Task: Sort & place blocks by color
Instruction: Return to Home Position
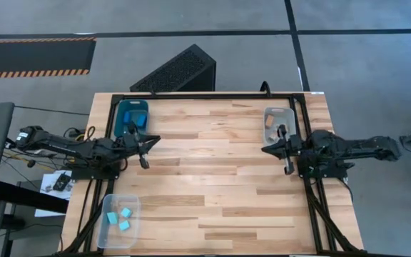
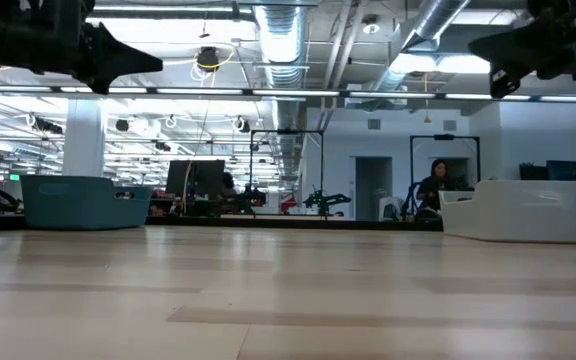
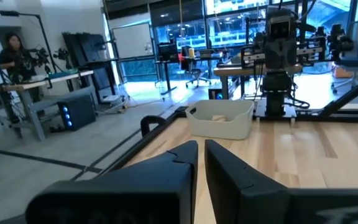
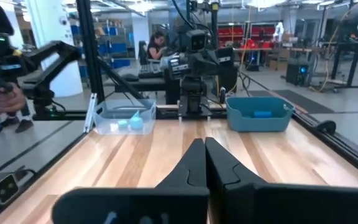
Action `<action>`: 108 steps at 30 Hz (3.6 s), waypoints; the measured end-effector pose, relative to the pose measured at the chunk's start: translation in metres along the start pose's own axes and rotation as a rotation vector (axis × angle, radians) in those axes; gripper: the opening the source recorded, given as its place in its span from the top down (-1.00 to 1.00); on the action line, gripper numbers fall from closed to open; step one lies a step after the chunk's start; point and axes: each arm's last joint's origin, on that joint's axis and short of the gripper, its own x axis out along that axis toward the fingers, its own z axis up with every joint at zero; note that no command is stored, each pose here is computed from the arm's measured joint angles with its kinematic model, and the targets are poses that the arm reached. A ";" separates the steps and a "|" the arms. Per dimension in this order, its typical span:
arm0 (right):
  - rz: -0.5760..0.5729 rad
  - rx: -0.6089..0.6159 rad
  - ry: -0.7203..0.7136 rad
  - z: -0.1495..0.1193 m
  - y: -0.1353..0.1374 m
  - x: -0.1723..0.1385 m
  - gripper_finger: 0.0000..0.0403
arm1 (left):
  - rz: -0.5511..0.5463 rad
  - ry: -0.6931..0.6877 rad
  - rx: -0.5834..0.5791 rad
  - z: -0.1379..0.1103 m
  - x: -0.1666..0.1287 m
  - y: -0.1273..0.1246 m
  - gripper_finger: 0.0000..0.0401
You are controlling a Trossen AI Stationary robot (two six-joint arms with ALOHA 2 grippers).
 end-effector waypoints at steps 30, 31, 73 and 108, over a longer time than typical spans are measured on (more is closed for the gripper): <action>0.029 0.059 0.017 -0.042 0.002 -0.014 0.98 | 0.012 -0.018 -0.028 -0.031 -0.031 0.016 0.90; 0.029 0.043 0.016 -0.042 0.002 -0.014 0.97 | 0.011 -0.014 -0.023 -0.031 -0.031 0.016 0.90; -0.019 0.030 0.046 -0.045 0.000 -0.013 0.87 | -0.156 -0.027 -0.012 -0.028 -0.029 0.004 0.90; -0.019 0.028 0.034 -0.044 0.000 -0.013 0.87 | -0.213 -0.042 -0.026 -0.030 -0.037 0.003 0.90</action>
